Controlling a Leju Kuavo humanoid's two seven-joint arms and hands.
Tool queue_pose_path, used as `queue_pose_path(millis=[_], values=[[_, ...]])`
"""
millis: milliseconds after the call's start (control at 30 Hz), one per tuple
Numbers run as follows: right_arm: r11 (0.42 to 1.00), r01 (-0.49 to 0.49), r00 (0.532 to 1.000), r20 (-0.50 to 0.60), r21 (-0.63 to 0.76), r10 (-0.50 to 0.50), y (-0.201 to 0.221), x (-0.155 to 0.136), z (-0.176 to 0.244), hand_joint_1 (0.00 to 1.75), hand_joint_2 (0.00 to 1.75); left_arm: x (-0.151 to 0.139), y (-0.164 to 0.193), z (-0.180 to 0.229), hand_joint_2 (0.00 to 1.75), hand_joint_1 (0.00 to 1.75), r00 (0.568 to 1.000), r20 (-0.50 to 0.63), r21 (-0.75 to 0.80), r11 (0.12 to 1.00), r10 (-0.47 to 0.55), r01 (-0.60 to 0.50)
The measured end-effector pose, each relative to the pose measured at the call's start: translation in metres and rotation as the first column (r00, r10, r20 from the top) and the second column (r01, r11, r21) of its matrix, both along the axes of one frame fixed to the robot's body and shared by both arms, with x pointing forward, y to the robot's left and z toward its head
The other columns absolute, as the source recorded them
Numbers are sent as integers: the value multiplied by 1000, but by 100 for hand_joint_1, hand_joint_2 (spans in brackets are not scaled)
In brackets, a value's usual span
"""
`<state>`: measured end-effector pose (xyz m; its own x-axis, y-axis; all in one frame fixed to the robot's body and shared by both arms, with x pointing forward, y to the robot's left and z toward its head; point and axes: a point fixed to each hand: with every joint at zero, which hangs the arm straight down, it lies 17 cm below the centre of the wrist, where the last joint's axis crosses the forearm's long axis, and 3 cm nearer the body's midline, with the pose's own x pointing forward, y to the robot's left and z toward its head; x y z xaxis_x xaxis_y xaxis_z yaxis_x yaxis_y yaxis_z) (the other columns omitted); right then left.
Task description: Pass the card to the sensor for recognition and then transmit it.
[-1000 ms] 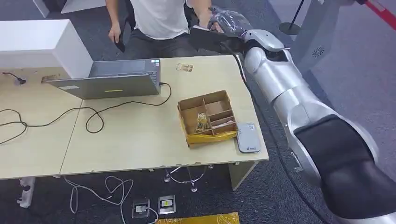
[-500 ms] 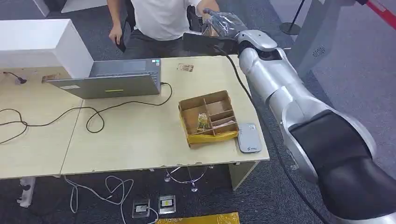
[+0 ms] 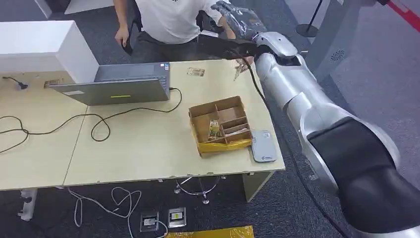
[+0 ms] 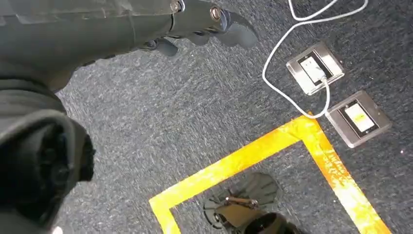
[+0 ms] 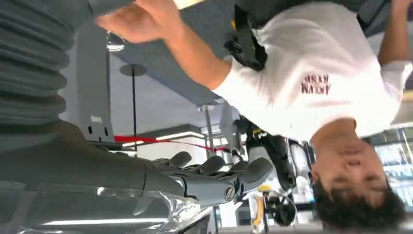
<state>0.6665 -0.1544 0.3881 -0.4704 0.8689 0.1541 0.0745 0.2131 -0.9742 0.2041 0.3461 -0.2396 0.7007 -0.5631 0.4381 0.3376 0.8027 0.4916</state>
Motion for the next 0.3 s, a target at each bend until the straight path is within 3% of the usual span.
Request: queue_pose_path(millis=[133, 300], values=[[995, 12, 994, 103, 101, -23, -34, 3, 33, 0, 0, 0, -5, 0, 0, 0, 999, 13, -6, 999, 33, -33], [951, 147, 961, 190, 273, -203, -143, 6, 64, 0, 0, -5, -8, -1, 0, 0, 995, 13, -15, 995, 95, -94]])
